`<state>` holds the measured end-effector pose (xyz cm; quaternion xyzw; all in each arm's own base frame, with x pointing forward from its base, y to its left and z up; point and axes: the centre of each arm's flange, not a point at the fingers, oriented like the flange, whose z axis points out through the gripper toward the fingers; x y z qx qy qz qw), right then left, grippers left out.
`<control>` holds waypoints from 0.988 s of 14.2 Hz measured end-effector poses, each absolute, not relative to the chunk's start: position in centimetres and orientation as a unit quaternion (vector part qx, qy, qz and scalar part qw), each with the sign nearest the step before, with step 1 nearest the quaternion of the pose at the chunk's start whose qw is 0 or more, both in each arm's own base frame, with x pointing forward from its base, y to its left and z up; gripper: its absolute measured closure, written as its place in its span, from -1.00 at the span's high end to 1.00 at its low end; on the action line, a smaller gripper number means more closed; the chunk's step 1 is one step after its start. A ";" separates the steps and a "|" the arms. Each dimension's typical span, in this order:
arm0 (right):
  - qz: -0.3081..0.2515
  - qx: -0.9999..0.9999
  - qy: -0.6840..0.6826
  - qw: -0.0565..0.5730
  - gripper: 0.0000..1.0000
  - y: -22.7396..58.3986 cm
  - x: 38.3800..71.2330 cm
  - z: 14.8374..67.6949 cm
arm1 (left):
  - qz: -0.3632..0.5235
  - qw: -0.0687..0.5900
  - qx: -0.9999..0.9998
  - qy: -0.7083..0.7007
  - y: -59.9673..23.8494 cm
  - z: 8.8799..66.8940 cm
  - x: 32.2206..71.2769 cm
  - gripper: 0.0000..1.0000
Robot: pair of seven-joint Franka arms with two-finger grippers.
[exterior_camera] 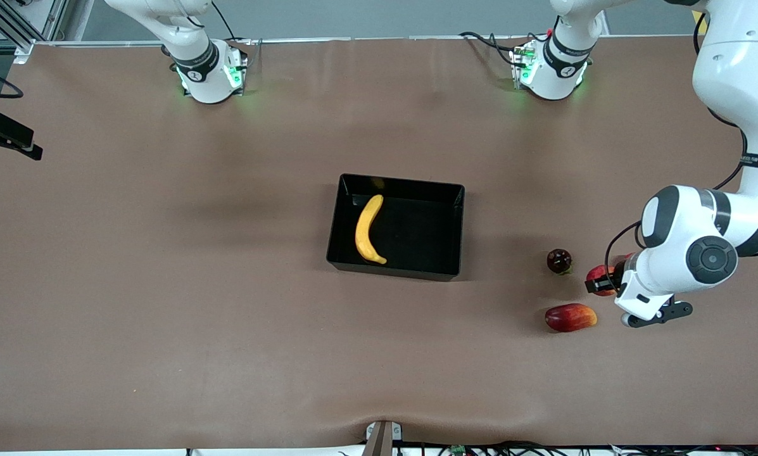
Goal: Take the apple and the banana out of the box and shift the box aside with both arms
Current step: 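Carry the apple with the left gripper beside the plum and mango, then open the left gripper to release the apple on the table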
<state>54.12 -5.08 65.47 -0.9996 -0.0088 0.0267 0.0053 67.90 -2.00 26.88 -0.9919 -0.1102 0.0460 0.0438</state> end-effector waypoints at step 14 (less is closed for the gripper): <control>0.026 -1.000 -0.006 0.006 1.00 -5.4 54.1 65.5 | 0.024 0.029 -0.995 -0.097 -2.5 25.1 68.9 1.00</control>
